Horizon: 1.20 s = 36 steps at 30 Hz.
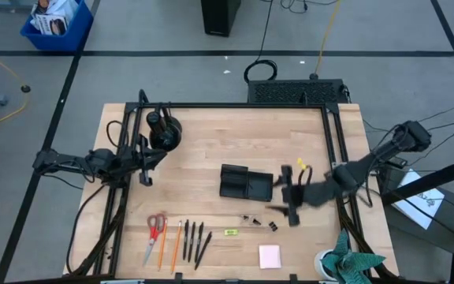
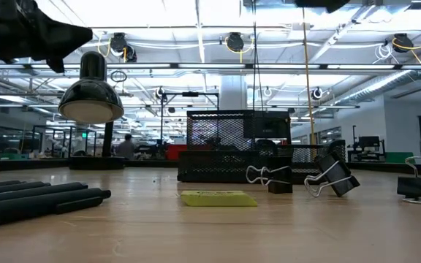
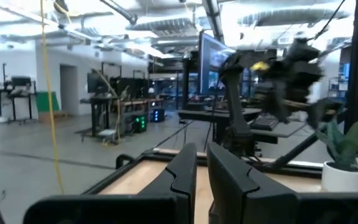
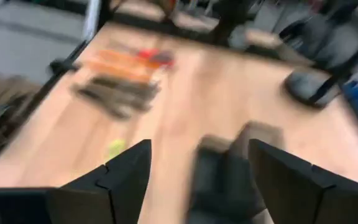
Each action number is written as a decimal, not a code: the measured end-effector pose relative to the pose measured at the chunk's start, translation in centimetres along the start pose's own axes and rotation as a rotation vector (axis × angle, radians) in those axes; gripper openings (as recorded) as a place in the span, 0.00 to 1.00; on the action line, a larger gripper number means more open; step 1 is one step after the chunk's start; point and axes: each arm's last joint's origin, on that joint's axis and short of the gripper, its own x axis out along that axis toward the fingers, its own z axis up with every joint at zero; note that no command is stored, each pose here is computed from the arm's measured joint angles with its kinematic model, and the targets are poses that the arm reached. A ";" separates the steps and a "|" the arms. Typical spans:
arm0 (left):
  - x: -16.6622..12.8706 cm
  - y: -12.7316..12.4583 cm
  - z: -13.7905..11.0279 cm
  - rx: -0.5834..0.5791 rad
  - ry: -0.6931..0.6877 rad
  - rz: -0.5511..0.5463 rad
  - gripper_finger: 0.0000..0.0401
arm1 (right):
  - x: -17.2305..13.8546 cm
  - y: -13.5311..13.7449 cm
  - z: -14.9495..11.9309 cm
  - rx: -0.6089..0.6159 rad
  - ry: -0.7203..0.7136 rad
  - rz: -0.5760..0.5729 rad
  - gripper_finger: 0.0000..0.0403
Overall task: Pick and place office supplies into organizer
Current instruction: Put the black binder clip into the black desk organizer
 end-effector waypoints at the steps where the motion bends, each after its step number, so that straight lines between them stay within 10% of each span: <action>1: 0.0 0.0 0.0 -0.001 0.001 -0.001 0.12 | -0.2 0.9 0.3 0.008 0.023 0.020 0.66; 15: 0.0 0.0 0.0 0.002 0.002 -0.001 0.12 | 2.5 8.4 -3.7 0.234 0.309 0.002 0.66; 36: 0.0 0.0 0.0 0.015 0.001 -0.001 0.12 | 8.1 9.1 -7.3 0.579 0.454 -0.159 0.61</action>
